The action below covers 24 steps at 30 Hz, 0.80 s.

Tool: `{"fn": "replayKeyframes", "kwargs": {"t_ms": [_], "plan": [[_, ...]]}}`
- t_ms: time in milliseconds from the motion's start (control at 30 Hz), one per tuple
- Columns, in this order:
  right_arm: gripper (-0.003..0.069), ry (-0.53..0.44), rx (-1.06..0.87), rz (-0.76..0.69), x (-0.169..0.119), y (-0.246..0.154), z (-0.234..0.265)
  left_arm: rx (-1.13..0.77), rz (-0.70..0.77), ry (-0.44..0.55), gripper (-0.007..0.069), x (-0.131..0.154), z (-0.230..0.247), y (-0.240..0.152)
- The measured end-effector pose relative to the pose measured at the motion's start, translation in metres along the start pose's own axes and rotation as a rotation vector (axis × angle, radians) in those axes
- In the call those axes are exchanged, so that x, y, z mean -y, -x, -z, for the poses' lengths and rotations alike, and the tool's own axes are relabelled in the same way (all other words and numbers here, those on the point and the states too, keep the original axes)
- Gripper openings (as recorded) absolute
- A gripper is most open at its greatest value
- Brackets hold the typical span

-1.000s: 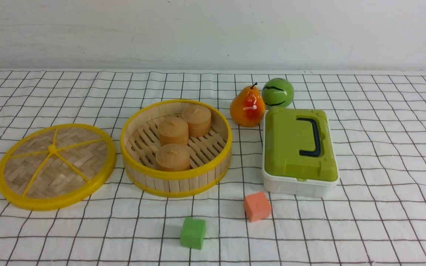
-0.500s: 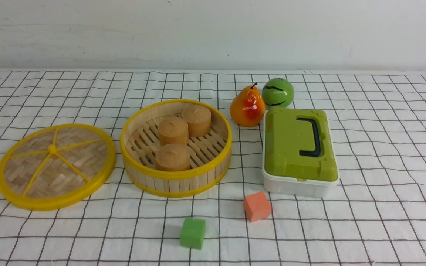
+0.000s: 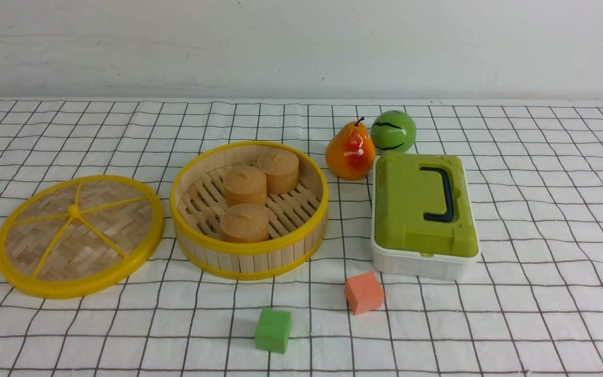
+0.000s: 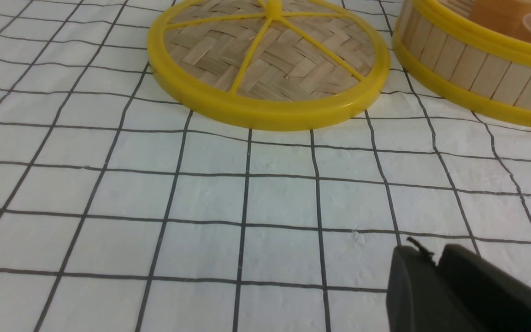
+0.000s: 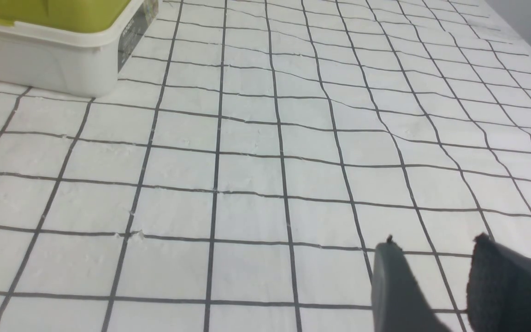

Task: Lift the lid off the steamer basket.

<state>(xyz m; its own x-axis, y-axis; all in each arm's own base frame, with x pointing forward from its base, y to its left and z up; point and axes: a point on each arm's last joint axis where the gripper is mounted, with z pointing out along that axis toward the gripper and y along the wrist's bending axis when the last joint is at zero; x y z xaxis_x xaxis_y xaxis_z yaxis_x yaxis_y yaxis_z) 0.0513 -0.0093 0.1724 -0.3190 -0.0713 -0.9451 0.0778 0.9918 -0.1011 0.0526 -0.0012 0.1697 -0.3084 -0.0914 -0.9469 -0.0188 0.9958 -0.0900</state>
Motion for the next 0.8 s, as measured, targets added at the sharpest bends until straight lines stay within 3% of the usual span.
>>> {"fn": "replayKeyframes", "kwargs": {"t_ms": [367,600,800], "plan": [[0.0240,0.000,0.000,0.000,0.000,0.000,0.000,0.075,0.000,-0.003,0.0082,0.000,0.000,0.007],[0.0240,0.000,0.000,0.000,0.000,0.000,0.000,0.481,-0.007,-0.051,0.0090,0.002,0.011,0.043],[0.0240,0.000,0.000,0.000,0.000,0.000,0.000,0.778,0.000,-0.035,0.0093,0.003,0.026,0.064]]}}
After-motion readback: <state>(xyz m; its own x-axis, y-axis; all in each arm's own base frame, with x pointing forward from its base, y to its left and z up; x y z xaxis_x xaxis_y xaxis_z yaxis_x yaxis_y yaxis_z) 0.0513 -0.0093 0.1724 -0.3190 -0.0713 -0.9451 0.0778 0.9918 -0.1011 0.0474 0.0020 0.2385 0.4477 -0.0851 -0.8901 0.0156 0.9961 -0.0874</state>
